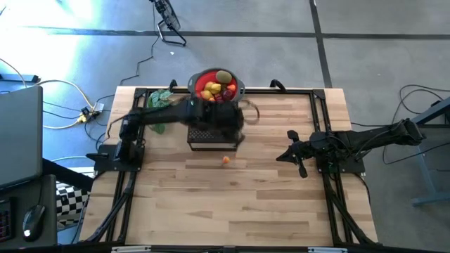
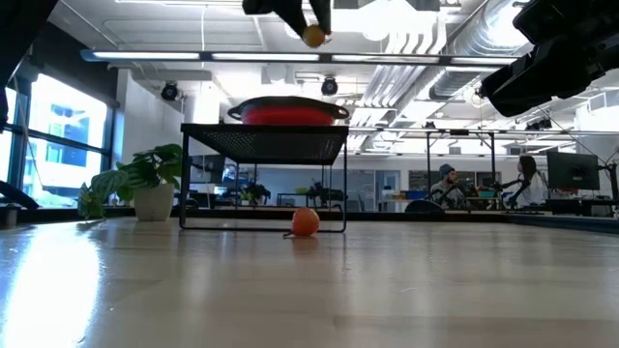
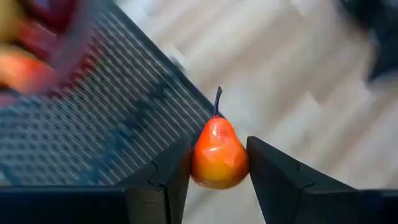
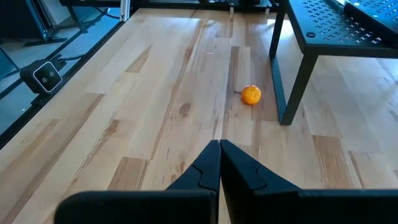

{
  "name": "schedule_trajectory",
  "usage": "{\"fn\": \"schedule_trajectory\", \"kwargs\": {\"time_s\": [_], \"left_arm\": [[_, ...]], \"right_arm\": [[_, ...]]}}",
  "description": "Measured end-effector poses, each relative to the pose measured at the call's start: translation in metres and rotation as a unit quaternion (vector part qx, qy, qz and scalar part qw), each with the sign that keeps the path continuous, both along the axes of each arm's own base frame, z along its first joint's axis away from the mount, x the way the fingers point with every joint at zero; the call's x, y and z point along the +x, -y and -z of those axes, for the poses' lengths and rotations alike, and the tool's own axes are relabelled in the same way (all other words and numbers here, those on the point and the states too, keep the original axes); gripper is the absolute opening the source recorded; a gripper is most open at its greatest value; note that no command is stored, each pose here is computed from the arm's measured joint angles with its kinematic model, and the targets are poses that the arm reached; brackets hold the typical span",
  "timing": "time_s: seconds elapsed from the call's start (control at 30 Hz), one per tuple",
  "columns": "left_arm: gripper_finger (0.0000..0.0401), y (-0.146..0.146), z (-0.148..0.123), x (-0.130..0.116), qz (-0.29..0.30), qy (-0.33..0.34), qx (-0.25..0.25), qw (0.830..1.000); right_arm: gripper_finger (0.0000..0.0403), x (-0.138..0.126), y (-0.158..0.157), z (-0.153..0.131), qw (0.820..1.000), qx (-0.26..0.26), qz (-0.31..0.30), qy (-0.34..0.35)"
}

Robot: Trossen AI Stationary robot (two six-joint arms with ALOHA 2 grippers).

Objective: Pick & Place Fruit
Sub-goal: Put the pear into the red strainer bowl

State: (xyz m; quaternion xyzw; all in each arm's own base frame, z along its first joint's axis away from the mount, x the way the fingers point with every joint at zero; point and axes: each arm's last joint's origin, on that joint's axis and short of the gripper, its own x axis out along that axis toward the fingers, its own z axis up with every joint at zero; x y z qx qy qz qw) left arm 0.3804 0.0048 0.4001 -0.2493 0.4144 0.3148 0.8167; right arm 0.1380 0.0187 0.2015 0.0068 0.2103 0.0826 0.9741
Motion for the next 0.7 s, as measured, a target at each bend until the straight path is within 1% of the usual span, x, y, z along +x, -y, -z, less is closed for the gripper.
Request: {"fn": "schedule_trajectory", "kwargs": {"time_s": [0.13, 0.23, 0.5, 0.6, 0.7], "left_arm": [[0.0147, -0.035, -0.007, -0.01, -0.065, -0.001, 0.037, 0.997], [0.0147, -0.064, -0.006, -0.013, -0.105, -0.002, 0.047, 0.993], [0.0147, -0.136, 0.002, -0.028, -0.204, -0.011, 0.046, 0.978], [0.0147, -0.155, 0.009, -0.036, -0.24, -0.025, 0.037, 0.97], [0.0147, -0.168, 0.015, -0.041, -0.258, -0.033, 0.031, 0.965]], "right_arm": [[0.0002, 0.0, 0.0, 0.0, 1.0, 0.0, 0.0, 0.001], [0.0002, 0.0, 0.0, 0.0, 1.0, 0.0, 0.0, -0.001], [0.0002, 0.0, 0.0, 0.001, 1.0, -0.001, 0.0, -0.004], [0.0002, 0.0, 0.0, 0.001, 1.0, -0.001, 0.0, -0.004], [0.0002, 0.0, 0.0, 0.001, 1.0, -0.001, 0.0, -0.004]]}}
